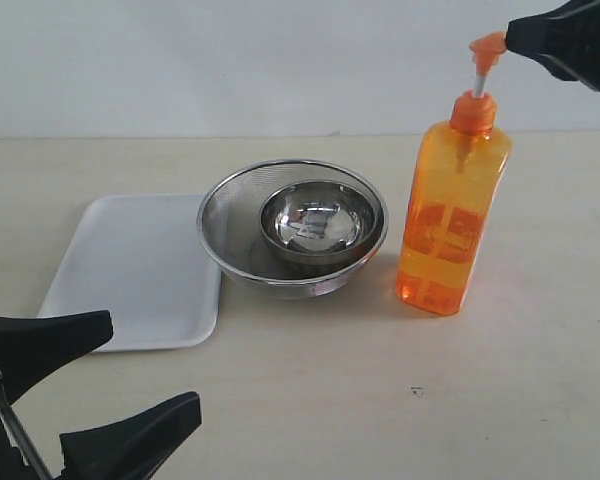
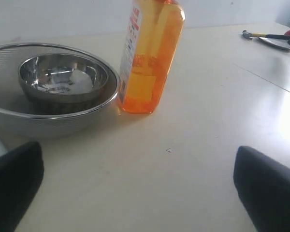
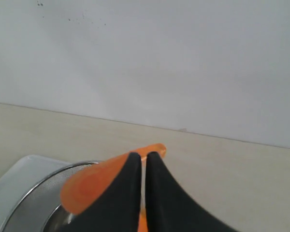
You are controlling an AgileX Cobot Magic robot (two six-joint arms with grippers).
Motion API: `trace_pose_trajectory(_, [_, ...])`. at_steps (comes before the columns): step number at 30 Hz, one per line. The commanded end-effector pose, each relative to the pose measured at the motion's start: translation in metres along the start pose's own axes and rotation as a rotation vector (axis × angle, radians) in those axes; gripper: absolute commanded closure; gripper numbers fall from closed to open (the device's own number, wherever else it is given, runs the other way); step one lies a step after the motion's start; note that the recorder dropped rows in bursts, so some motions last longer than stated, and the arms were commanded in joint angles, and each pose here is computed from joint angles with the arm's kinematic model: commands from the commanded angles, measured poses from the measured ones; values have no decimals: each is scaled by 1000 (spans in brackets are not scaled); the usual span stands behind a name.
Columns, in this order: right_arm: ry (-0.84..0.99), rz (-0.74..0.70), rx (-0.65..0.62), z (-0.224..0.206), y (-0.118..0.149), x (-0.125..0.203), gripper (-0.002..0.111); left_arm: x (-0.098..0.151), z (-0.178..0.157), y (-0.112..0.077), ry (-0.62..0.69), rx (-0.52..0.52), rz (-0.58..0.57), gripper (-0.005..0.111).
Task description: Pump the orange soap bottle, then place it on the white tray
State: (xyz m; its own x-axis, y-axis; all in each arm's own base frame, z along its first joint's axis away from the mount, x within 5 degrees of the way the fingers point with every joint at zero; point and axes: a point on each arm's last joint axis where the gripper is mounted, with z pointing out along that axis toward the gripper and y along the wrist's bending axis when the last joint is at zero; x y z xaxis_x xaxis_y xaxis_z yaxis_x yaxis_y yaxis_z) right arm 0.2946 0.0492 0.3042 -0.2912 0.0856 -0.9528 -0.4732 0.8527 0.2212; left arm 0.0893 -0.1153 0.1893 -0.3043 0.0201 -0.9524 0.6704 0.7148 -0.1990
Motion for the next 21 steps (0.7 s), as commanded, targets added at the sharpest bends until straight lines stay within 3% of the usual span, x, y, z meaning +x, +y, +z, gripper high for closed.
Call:
trace_pose_trajectory(1, [7, 6, -13, 10, -5, 6, 108, 1, -1, 0, 7, 6, -2, 2])
trace_pose_trajectory(21, [-77, -5, -83, 13, 0, -8, 108, 3, -1, 0, 20, 7, -2, 2])
